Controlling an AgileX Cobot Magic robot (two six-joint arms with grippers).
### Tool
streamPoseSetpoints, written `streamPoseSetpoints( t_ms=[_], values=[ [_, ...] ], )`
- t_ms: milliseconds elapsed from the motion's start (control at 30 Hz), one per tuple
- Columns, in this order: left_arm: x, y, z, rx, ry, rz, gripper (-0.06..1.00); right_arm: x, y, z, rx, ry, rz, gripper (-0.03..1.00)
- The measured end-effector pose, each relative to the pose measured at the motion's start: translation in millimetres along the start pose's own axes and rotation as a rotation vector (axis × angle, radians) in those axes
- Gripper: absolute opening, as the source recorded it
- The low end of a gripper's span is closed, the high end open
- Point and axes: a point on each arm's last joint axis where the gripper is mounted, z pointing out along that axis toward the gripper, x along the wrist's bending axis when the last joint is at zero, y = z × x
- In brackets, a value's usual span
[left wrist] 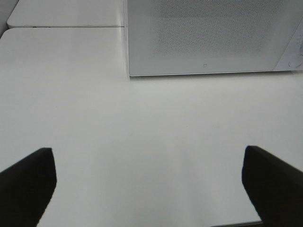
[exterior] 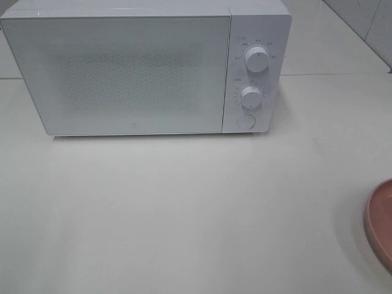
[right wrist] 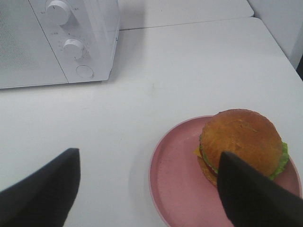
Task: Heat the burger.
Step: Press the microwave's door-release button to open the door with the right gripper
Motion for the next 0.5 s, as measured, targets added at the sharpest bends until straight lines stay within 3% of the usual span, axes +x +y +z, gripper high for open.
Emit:
streamPoseSetpoints(
  t_ms=[500],
  values=[
    [0.0, 0.0, 0.0, 0.000, 0.000, 0.000, 0.99, 0.0, 0.0, 0.0, 0.000, 0.000, 0.000, 0.77]
  ],
)
